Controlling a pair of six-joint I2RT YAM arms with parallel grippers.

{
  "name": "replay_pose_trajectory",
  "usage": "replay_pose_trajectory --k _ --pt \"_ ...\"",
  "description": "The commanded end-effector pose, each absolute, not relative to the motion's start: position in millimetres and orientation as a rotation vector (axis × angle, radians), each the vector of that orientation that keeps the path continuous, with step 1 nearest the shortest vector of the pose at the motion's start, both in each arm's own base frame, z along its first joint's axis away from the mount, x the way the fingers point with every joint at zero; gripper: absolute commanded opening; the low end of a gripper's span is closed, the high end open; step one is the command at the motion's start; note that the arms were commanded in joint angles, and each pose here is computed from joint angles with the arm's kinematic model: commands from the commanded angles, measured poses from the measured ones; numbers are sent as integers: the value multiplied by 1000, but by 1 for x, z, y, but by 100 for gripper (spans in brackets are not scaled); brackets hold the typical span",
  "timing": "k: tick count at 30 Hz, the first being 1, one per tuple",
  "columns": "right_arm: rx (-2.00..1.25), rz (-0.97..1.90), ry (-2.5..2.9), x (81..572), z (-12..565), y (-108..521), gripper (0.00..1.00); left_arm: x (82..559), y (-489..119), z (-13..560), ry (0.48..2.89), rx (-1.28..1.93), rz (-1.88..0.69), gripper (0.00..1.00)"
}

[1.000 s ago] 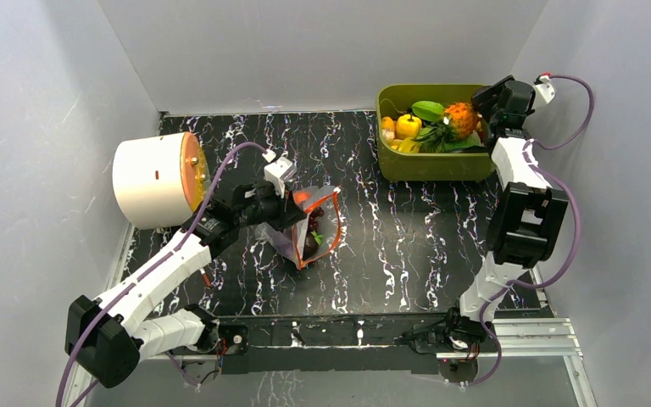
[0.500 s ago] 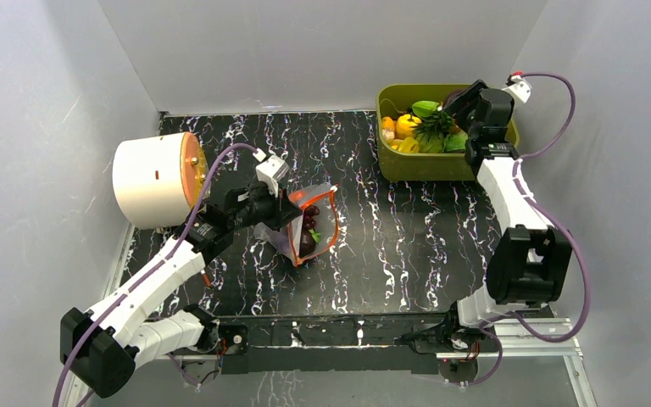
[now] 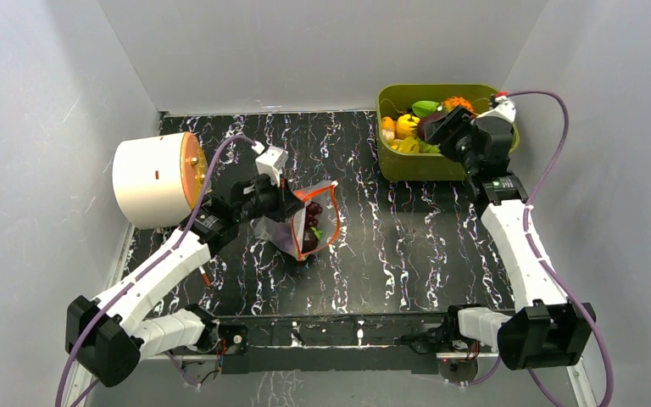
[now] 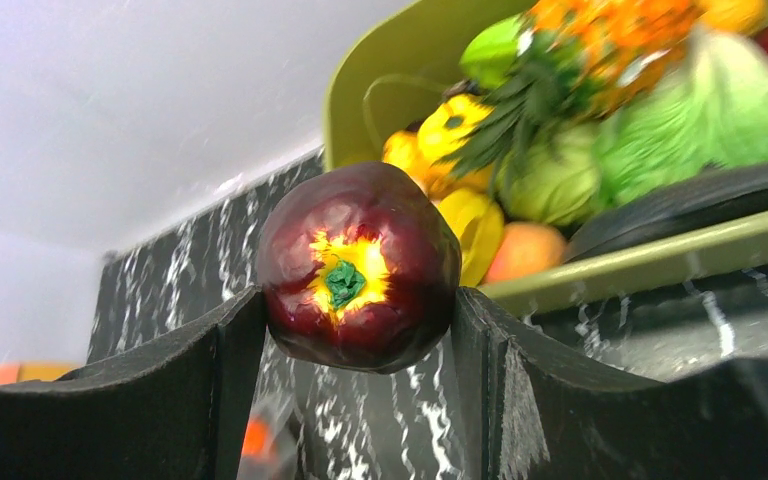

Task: Place the food in the zip-top bag and seal the zipper
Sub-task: Place the fake fruit in the zipper food storage bag.

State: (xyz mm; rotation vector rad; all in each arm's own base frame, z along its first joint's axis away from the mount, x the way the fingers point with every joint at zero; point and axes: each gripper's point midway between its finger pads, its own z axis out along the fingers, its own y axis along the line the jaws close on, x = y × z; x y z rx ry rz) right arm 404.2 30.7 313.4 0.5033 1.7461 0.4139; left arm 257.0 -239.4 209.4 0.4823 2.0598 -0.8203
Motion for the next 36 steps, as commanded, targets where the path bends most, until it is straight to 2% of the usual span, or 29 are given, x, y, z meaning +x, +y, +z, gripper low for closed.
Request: replay_pose_trajectory --k 1,18,36 --pt "377 570 1800 381 313 79 39 275 -245 249 1968 406 -842 0" --pt "54 978 1976 288 279 238 39 286 -257 258 1975 332 -910 0" --pt "-14 1038 2115 266 227 305 43 262 -268 287 1911 354 -1080 0"
